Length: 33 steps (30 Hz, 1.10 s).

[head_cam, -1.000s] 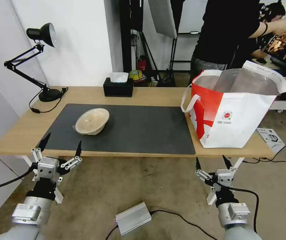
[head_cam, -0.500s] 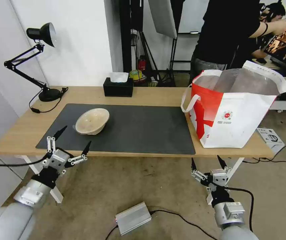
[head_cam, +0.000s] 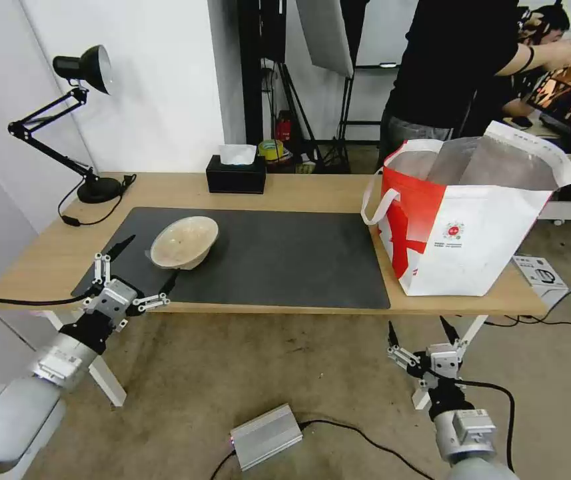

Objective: Pick up the trash from the table and place it into the takeout bag.

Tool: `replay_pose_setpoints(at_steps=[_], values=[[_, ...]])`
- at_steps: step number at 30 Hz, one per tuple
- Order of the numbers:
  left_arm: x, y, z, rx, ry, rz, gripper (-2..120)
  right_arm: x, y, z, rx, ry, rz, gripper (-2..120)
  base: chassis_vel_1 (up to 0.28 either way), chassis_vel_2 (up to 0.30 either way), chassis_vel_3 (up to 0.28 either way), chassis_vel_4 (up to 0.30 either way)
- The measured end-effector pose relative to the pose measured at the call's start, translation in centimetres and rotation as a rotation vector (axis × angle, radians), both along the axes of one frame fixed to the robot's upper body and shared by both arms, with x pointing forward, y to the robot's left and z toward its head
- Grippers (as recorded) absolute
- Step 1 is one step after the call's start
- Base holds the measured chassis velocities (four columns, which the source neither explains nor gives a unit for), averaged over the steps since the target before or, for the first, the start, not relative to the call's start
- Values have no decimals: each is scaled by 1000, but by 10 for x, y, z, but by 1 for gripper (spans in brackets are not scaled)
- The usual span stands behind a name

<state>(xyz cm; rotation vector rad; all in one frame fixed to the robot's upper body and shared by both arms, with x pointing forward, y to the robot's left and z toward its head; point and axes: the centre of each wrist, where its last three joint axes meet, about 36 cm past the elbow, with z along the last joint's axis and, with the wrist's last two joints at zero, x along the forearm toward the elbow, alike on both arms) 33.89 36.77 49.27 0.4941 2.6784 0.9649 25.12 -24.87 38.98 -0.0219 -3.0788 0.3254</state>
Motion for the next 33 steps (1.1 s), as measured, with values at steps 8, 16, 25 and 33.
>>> replay_pose_setpoints(at_steps=[8, 16, 25, 33], values=[[10, 4, 3, 18, -1, -7, 100, 0, -2, -2, 5, -3, -28, 100, 0, 0, 0, 0], [15, 7, 2, 47, 21, -31, 100, 0, -3, -4, 12, -10, -44, 100, 0, 0, 0, 0], [20, 14, -3, 87, 71, -72, 100, 5, -3, -2, 16, -20, -49, 100, 0, 0, 0, 0], [26, 17, -9, 98, 98, -88, 100, 6, -2, -4, 16, -17, -49, 100, 0, 0, 0, 0]])
